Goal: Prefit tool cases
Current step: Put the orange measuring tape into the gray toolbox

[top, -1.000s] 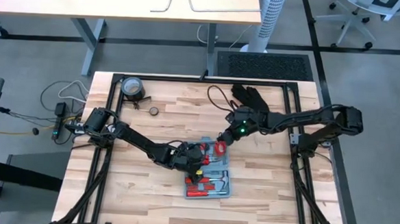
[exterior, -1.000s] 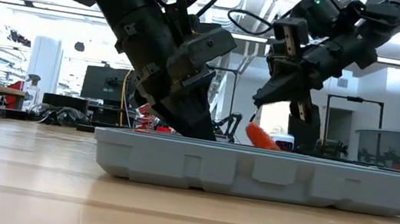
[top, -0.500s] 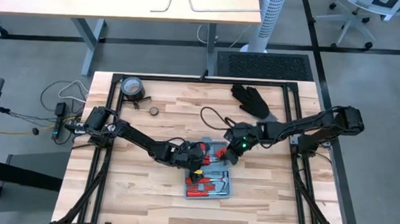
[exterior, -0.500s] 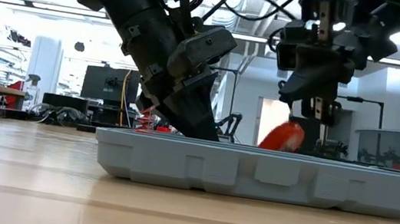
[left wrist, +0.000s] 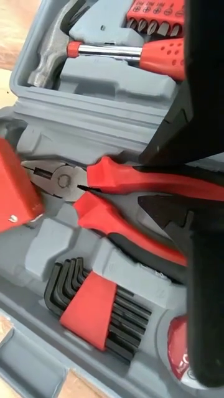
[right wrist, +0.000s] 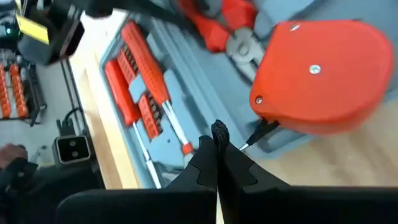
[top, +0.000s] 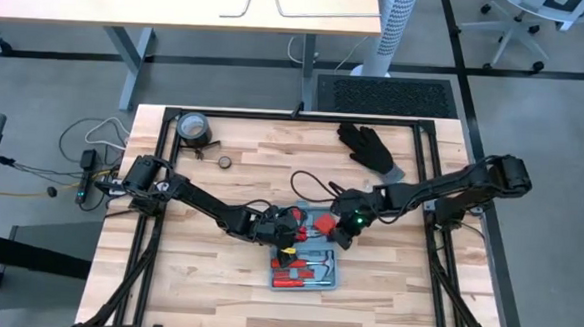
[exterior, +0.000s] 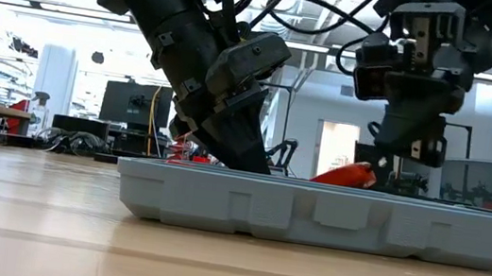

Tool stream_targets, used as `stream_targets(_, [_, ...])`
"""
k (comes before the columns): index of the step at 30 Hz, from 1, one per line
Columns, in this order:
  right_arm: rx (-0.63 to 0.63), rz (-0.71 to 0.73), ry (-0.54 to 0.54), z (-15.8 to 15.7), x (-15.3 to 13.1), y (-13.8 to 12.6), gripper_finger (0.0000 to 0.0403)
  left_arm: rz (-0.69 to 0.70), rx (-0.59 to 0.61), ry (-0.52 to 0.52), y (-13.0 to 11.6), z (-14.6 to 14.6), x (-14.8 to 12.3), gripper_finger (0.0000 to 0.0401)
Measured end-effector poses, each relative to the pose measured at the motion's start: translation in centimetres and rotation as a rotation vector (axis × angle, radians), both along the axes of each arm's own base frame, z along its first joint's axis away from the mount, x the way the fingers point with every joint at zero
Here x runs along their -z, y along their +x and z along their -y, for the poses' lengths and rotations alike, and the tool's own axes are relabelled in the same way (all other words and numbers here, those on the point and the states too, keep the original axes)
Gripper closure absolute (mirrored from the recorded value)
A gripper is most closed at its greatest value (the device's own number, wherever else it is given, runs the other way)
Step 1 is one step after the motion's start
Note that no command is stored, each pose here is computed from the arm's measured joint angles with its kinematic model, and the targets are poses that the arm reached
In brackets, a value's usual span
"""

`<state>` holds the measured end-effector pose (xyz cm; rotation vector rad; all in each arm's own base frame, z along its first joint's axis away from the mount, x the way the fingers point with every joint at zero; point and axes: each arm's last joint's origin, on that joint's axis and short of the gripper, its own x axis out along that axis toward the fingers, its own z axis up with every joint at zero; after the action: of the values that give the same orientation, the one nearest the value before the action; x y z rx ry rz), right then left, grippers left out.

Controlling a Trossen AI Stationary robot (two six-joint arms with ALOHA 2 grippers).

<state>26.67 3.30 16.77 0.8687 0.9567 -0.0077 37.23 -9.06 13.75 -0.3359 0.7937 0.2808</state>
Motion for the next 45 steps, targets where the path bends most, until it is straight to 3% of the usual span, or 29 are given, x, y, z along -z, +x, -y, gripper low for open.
stream_targets(8, [-0.021,0.014,-0.008,-0.6,0.2,0.2,0.0388,0.003,0.009,0.006,0.0,0.0,0.0,0.0324])
stream_targets(18, [-0.015,0.116,-0.022,-0.1,-0.4,0.9,0.0237,0.003,0.012,0.009,0.0,0.0,0.0,0.0324])
stream_targets(23, [-0.018,0.123,-0.025,-0.1,-0.4,1.0,0.0198,0.005,0.008,0.008,0.1,-0.1,0.0,0.0324])
stream_targets(39, [0.032,0.132,-0.104,1.0,-1.2,0.4,0.0234,0.070,0.029,-0.015,1.3,-1.0,-1.0,0.0324])
stream_targets(45, [0.090,0.132,-0.180,2.0,-1.6,-1.1,0.0242,0.093,0.028,0.005,2.2,-2.5,-1.9,0.0324])
